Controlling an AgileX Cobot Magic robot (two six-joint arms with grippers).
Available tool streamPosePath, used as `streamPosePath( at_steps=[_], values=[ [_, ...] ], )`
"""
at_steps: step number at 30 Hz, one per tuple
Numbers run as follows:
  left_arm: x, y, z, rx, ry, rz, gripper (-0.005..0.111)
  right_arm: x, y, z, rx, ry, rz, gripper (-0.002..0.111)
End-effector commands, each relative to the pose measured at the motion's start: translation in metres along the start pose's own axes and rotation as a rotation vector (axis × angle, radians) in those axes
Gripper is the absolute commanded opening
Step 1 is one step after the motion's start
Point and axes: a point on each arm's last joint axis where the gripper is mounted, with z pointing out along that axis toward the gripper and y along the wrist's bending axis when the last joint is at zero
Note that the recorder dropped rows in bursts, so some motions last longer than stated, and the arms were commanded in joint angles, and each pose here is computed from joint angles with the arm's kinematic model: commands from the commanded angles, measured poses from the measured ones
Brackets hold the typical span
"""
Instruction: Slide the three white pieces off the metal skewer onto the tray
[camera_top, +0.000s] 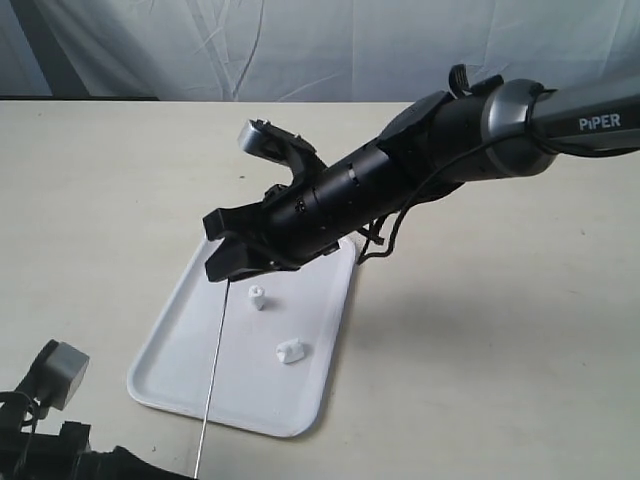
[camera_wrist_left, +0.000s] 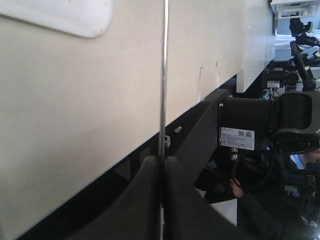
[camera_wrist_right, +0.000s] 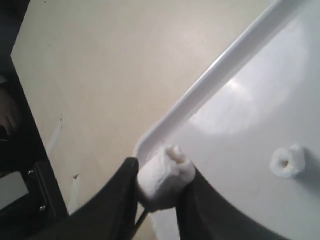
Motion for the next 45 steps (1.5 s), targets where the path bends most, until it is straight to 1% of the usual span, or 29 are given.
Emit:
streamPosePath(
  at_steps=[1, 4, 8, 13, 16, 19, 23, 25, 28, 30, 31, 35, 37, 40, 42, 45],
  values=[
    [0.007, -0.002, 0.000, 0.027, 0.051, 0.021, 0.000, -0.014, 0.006, -0.004, 0.010, -0.049, -0.041, 0.024],
    [0.007, -0.005, -0.001, 0.053, 0.047, 0.016, 0.000, -0.023, 0.007, -0.006, 0.041, -0.088, -0.070, 0.024],
    [0.007, -0.005, -0.001, 0.052, 0.051, 0.018, 0.000, -0.039, 0.009, -0.011, 0.098, -0.159, -0.112, 0.024],
    [0.006, -0.003, 0.000, 0.035, 0.043, 0.016, 0.000, -0.045, 0.016, -0.014, 0.080, -0.167, -0.131, 0.024],
    [0.004, 0.001, 0.000, -0.012, 0.018, 0.008, 0.000, -0.040, 0.015, -0.013, 0.090, -0.109, -0.146, 0.024],
    [0.001, 0.007, -0.001, -0.074, -0.011, 0.002, 0.000, -0.032, 0.009, -0.013, 0.149, -0.006, -0.178, 0.024],
    [-0.001, 0.018, -0.002, -0.200, -0.039, -0.001, 0.000, -0.019, 0.000, -0.016, 0.235, 0.139, -0.194, 0.025],
    [-0.001, 0.019, -0.002, -0.209, -0.040, 0.001, 0.000, -0.014, -0.001, -0.017, 0.238, 0.198, -0.199, 0.032],
    [-0.001, 0.018, -0.002, -0.196, -0.038, 0.001, 0.000, -0.012, 0.000, -0.017, 0.230, 0.222, -0.180, 0.048],
    [-0.001, 0.018, -0.002, -0.194, -0.037, 0.001, 0.000, -0.012, 0.000, -0.017, 0.230, 0.222, -0.177, 0.052],
    [-0.001, 0.018, -0.002, -0.194, -0.037, -0.001, 0.000, -0.012, 0.000, -0.017, 0.230, 0.222, -0.177, 0.052],
    [-0.012, 0.013, -0.001, -0.183, -0.059, 0.011, 0.000, -0.013, 0.001, -0.018, 0.233, 0.223, -0.186, 0.050],
    [-0.022, 0.011, -0.001, -0.190, -0.084, 0.001, 0.000, -0.014, 0.005, -0.022, 0.230, 0.225, -0.201, 0.050],
    [-0.044, 0.004, 0.000, -0.198, -0.137, 0.002, 0.000, -0.015, 0.014, -0.030, 0.218, 0.224, -0.219, 0.050],
    [-0.059, -0.001, -0.001, -0.225, -0.159, 0.007, 0.000, -0.016, 0.022, -0.039, 0.225, 0.222, -0.248, 0.050],
    [-0.077, -0.005, -0.003, -0.299, -0.161, 0.025, 0.000, -0.014, 0.035, -0.054, 0.230, 0.241, -0.294, 0.050]
  ],
)
